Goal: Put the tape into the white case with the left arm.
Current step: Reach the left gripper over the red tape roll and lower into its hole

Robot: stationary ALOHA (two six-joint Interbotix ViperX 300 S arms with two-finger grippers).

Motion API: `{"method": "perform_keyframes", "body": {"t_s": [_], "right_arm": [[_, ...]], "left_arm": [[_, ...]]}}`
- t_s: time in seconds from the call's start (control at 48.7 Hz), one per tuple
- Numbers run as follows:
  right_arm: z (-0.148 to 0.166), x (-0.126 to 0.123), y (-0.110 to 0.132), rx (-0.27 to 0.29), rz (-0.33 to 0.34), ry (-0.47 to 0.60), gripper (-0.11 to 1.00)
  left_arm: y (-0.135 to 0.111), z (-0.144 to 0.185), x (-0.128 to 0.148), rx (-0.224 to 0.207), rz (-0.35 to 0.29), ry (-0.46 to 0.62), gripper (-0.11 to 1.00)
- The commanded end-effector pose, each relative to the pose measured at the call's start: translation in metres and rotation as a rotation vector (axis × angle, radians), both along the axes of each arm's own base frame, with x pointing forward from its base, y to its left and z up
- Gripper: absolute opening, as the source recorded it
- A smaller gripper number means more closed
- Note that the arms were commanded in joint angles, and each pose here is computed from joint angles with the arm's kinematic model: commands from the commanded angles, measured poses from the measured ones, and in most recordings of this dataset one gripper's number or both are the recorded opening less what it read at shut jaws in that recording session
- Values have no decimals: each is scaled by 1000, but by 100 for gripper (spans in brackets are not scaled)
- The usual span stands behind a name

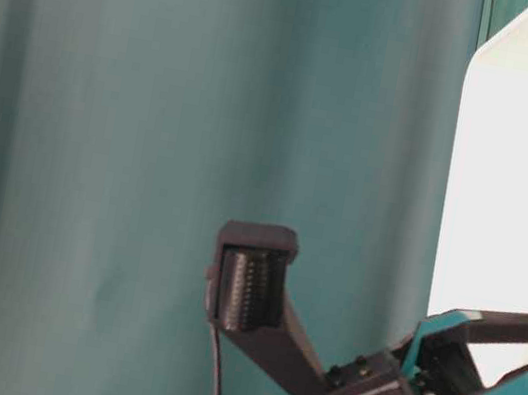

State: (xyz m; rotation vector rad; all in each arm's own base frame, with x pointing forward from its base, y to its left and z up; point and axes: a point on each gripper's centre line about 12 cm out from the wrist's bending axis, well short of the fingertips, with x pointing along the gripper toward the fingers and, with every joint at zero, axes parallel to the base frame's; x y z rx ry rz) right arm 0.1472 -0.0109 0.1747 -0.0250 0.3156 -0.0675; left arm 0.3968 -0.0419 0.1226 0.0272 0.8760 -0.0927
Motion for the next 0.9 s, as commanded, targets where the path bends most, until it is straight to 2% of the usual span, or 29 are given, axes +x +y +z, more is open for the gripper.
{"method": "perform_keyframes", "body": {"t_s": [0.0, 0.39, 0.759, 0.821, 0.882], "right_arm": [[4, 2, 0, 1, -2, -9, -9], [2, 1, 0, 0, -1, -6, -9], [1, 1, 0, 0, -1, -6, -9], [1, 1, 0, 0, -1, -6, -9], [1, 1, 0, 0, -1, -6, -9]], "left_arm": [[0, 9, 7, -1, -1, -31, 100], [6, -12, 12, 3, 16, 15, 100], [10, -14, 12, 4, 24, 21, 100], [10, -14, 11, 4, 24, 27, 98], [10, -13, 11, 5, 23, 38, 90]]}}
